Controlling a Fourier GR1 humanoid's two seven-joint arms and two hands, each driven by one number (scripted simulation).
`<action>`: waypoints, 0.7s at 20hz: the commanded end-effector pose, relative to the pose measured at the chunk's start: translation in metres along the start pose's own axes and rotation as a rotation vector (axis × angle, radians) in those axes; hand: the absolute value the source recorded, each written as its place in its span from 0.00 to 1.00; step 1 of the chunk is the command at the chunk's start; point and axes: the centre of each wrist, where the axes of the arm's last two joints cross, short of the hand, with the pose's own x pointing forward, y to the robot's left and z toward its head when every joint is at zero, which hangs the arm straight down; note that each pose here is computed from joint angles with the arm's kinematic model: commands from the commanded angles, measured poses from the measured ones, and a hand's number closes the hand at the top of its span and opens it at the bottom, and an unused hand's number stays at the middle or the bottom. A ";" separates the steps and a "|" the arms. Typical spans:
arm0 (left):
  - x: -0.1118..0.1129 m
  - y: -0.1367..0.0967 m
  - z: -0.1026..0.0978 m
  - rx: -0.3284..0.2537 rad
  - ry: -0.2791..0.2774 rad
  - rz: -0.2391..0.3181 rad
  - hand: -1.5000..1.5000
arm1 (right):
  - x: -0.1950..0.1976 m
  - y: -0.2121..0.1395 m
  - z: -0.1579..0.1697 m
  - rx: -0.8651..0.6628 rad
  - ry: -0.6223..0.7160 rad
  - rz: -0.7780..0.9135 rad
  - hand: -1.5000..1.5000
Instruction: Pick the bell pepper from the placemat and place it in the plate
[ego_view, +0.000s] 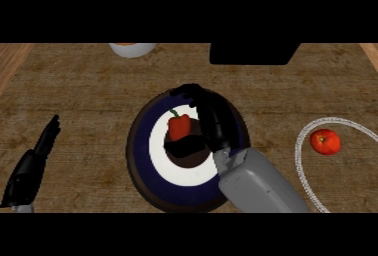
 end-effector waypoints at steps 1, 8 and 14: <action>0.020 -0.002 -0.022 0.003 -0.003 -0.016 0.50 | 0.007 0.017 -0.004 -0.038 -0.016 -0.071 0.00; -0.014 0.007 0.003 0.020 0.013 -0.003 0.50 | -0.019 -0.026 0.002 -0.333 -0.018 -0.337 0.00; 0.003 0.007 -0.001 0.018 -0.004 0.007 0.50 | -0.057 -0.083 0.014 -0.450 -0.010 -0.527 0.00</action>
